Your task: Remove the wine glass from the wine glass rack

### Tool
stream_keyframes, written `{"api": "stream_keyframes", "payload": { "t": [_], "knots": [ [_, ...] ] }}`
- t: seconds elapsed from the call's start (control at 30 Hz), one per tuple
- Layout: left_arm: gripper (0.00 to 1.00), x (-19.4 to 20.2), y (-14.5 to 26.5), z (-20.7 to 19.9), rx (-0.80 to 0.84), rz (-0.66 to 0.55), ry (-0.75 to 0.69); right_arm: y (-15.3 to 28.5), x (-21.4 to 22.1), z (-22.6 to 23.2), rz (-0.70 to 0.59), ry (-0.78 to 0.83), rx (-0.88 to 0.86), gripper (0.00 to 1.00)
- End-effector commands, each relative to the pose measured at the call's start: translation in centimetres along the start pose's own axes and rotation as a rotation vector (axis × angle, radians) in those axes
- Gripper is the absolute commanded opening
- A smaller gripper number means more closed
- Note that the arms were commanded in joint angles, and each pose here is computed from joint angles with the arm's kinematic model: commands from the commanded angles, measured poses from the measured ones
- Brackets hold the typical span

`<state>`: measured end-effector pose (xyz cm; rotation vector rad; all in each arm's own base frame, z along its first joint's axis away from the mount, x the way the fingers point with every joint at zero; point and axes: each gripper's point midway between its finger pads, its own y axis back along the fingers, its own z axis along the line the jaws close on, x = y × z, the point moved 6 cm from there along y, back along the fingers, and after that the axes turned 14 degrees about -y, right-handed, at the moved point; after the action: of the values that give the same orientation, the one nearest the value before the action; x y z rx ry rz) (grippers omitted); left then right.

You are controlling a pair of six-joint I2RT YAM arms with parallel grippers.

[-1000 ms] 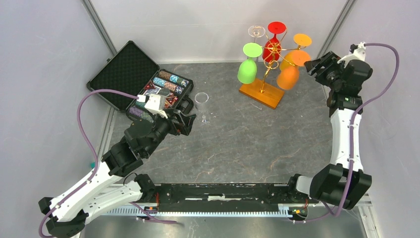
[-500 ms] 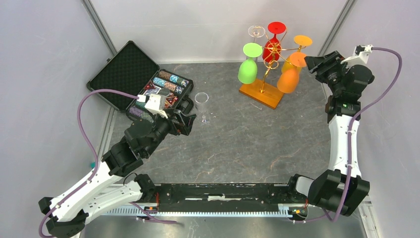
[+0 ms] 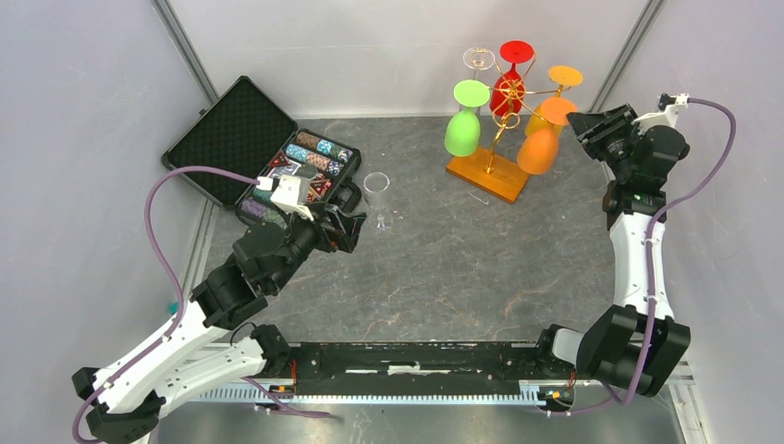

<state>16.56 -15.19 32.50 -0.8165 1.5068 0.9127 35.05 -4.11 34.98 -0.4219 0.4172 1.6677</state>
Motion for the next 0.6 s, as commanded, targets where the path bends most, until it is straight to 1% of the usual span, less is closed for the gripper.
{"api": "stream_keyframes", "payload": {
  "t": [0.0,0.33,0.43,0.57],
  "knots": [
    [1.0,-1.2,0.0,-0.2,0.01,-0.04,0.022,-0.1,-0.2,1.1,-0.006,-0.02,-0.08,0.43],
    [1.0,-1.0,0.1,-0.1,0.003,-0.038,0.02,-0.7,0.3,1.4,0.025,-0.088,-0.132,0.36],
    [1.0,-1.0,0.1,-0.1,0.003,-0.039,0.021,-0.7,0.5,1.7,0.034,-0.101,-0.149,0.31],
    [1.0,-1.1,0.3,0.1,-0.002,-0.043,0.021,-0.5,0.5,2.3,0.037,-0.119,-0.188,0.21]
  ]
}}
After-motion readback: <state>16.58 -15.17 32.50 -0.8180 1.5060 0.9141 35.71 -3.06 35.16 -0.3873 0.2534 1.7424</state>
